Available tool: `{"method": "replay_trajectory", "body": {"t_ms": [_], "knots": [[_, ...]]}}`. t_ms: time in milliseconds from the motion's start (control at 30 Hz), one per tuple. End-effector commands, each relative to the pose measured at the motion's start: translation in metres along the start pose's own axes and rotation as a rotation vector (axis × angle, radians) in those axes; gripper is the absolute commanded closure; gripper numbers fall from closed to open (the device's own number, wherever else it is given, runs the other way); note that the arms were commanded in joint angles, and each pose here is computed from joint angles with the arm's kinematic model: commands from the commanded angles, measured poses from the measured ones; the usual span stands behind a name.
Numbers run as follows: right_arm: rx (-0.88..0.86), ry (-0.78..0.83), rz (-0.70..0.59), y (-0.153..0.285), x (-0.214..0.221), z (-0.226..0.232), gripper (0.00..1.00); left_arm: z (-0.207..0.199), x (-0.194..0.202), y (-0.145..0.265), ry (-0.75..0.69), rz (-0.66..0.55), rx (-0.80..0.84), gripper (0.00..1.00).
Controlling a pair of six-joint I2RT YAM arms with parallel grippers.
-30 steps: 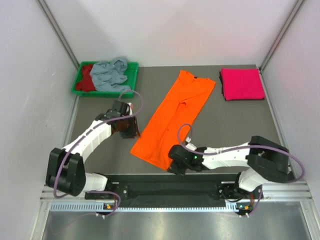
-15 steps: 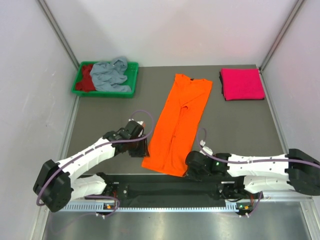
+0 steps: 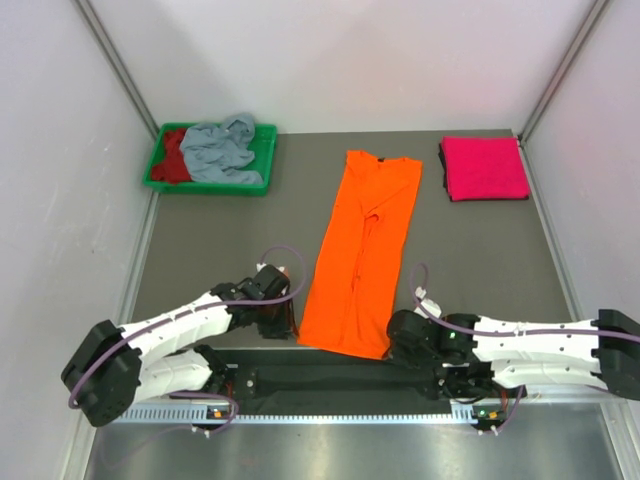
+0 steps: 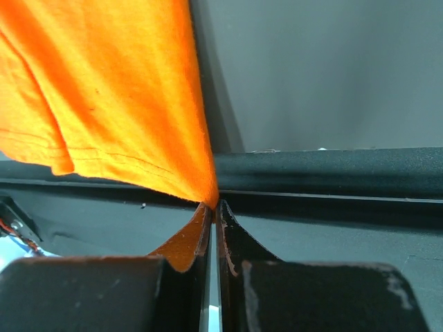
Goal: Fold and stack the t-shirts
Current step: Fold the tshirt
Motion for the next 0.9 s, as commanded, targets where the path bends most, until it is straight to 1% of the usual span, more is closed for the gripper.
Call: {"method": "replay_trajectory", "body": {"t_ms": [0, 133, 300, 467, 633, 733, 867], "knots": [[-0.019, 0.011, -0.026, 0.004, -0.003, 0.001, 1.0, -0.02, -0.005, -0.003, 0.032, -0.028, 0.11, 0.62], [-0.017, 0.017, -0.03, 0.004, -0.003, 0.001, 1.0, -0.024, -0.005, -0.006, 0.043, -0.023, 0.135, 0.62], [-0.024, 0.017, -0.029, 0.004, -0.003, -0.001, 1.0, -0.015, -0.001, -0.013, 0.057, -0.008, 0.086, 0.64], [-0.03, 0.019, -0.04, 0.006, -0.005, -0.001, 1.0, -0.011, -0.001, -0.012, 0.054, -0.014, 0.052, 0.68], [-0.028, 0.017, -0.04, 0.007, -0.005, -0.003, 1.0, -0.017, -0.002, -0.011, 0.047, -0.018, 0.066, 0.68], [-0.037, 0.011, -0.042, 0.007, -0.005, -0.005, 1.0, -0.02, 0.003, -0.016, 0.049, 0.007, 0.085, 0.69], [-0.034, 0.016, -0.045, 0.009, -0.005, -0.007, 1.0, -0.022, 0.006, -0.018, 0.047, 0.022, 0.089, 0.85]]}}
Point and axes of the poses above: each gripper's point midway between its finger pads, its own y axis back along the fingers, its own z axis along the line the jaws close on, x = y × z, the point moved 3 cm from there along y, back along the fingers, and after that the axes turned 2 degrees about y, right-handed, at the moved point
